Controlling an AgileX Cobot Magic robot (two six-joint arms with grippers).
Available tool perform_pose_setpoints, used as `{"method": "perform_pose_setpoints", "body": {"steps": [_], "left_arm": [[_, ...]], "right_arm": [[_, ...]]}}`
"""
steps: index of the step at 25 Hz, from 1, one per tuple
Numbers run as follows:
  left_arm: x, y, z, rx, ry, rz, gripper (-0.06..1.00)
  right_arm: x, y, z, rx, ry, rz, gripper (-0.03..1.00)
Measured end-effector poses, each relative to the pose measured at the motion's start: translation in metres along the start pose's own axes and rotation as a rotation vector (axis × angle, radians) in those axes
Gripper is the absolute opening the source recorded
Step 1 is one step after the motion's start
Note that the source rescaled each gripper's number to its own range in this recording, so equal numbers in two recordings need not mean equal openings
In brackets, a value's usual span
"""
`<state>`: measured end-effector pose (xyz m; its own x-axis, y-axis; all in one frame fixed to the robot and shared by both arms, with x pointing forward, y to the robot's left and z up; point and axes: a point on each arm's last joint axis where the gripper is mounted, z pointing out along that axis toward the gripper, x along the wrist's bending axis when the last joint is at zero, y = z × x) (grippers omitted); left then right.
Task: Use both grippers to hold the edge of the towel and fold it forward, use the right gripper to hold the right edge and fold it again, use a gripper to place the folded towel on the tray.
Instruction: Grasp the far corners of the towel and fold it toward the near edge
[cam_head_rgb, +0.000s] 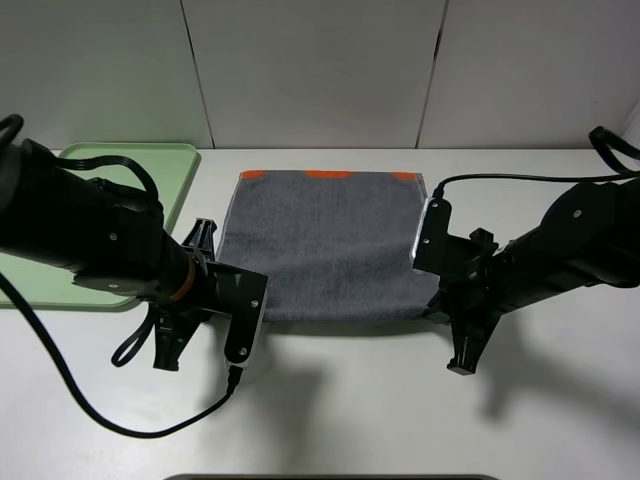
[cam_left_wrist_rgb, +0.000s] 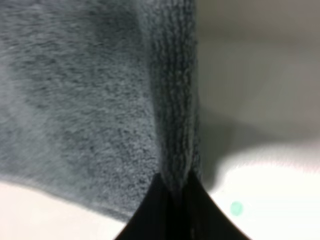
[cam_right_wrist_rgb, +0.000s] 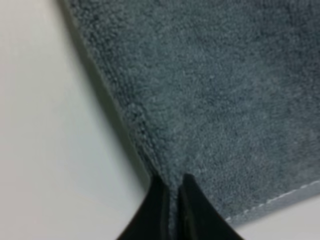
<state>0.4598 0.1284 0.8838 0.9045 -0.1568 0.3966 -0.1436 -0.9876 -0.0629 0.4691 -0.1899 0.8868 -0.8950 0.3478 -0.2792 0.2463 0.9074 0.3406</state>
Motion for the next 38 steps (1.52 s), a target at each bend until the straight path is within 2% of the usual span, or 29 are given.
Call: {"method": "perform_pose_setpoints", "body": {"steps": [11, 17, 25, 30, 38], "left_arm": [[0.008, -0.01, -0.028, 0.029, 0.047, -0.092, 0.0], [0.01, -0.015, -0.047, 0.016, 0.066, -0.175, 0.0], [0.013, -0.022, -0.074, -0.007, 0.11, -0.242, 0.0], [0.011, -0.022, -0.087, -0.045, 0.102, -0.303, 0.0], [0.002, -0.01, -0.102, -0.055, 0.099, -0.259, 0.0]], "right_arm": [[-0.004, 0.013, -0.04, -0.115, -0.05, 0.024, 0.0], [-0.002, 0.016, -0.061, -0.15, -0.055, 0.035, 0.0], [0.002, 0.012, -0.086, -0.129, -0.065, 0.038, 0.0], [0.004, 0.008, -0.098, -0.107, -0.071, 0.069, 0.0], [0.007, 0.005, -0.105, -0.083, -0.068, 0.061, 0.0]]}}
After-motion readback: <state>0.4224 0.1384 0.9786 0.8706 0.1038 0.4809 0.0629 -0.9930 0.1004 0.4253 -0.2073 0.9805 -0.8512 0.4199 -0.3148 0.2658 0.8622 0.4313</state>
